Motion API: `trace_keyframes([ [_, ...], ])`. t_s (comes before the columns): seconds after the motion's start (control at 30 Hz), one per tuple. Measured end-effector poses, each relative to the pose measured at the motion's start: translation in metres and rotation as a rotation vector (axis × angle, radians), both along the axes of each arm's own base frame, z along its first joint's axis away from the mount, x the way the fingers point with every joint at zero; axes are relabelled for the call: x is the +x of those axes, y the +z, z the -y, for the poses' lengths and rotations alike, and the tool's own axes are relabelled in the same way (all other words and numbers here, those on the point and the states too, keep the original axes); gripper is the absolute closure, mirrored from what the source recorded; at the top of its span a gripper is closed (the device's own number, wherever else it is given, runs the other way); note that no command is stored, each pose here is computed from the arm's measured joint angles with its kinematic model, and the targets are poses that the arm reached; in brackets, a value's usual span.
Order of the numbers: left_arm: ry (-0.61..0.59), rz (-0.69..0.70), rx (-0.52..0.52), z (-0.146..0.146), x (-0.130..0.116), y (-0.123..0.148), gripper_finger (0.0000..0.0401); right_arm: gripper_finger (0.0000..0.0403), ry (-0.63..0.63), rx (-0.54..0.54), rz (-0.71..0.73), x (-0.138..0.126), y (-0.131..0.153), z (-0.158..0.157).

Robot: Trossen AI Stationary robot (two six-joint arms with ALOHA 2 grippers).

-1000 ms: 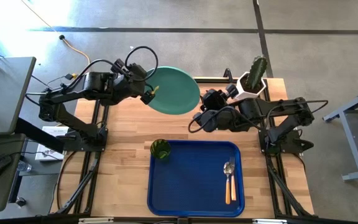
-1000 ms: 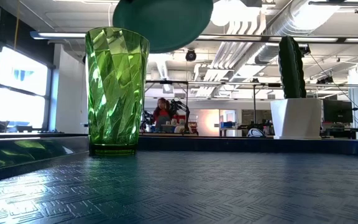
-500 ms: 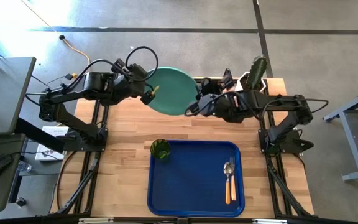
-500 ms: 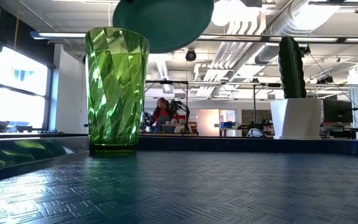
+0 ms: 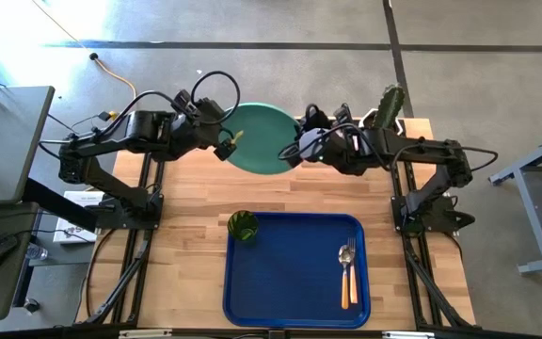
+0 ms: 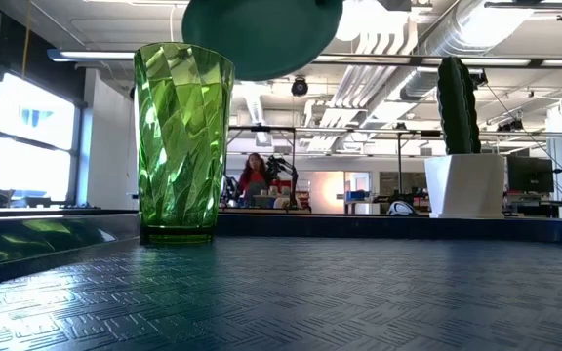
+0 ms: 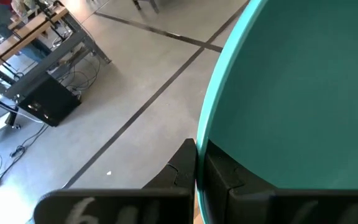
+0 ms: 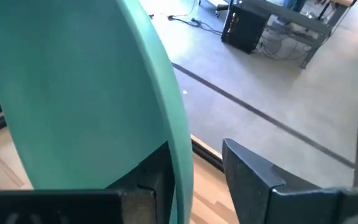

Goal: Pick and place plate/cup/fork/spoon on tray
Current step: Put the green plate on the blue tray to the left of the yellow spoon

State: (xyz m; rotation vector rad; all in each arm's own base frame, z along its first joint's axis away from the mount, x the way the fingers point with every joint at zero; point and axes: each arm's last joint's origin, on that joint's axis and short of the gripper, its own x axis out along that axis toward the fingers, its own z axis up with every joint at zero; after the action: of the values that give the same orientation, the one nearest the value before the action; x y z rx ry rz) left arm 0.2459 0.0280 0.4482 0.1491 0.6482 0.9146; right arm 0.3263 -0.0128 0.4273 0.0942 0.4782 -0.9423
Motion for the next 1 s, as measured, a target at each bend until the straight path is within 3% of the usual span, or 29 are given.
trace_keyframes([
  [0.13,-0.001,0.000,-0.001,0.0000,0.0001,0.0000,0.0401,0.0309,0.002,0.025,0.018,0.0004,-0.0002,0.0006],
  [0.33,-0.006,-0.001,-0.003,0.0001,0.0002,-0.0001,0.0400,0.0393,0.022,0.065,0.033,0.0009,-0.0009,-0.0003],
  [0.7,-0.043,-0.007,-0.035,-0.0012,0.0001,-0.0002,0.0362,0.0399,-0.003,0.101,0.071,0.0009,-0.0016,-0.0003],
  [1.0,-0.128,-0.050,-0.061,0.0005,0.0014,-0.0014,0.0294,0.0401,-0.034,0.140,0.091,-0.0011,-0.0038,-0.0008],
])
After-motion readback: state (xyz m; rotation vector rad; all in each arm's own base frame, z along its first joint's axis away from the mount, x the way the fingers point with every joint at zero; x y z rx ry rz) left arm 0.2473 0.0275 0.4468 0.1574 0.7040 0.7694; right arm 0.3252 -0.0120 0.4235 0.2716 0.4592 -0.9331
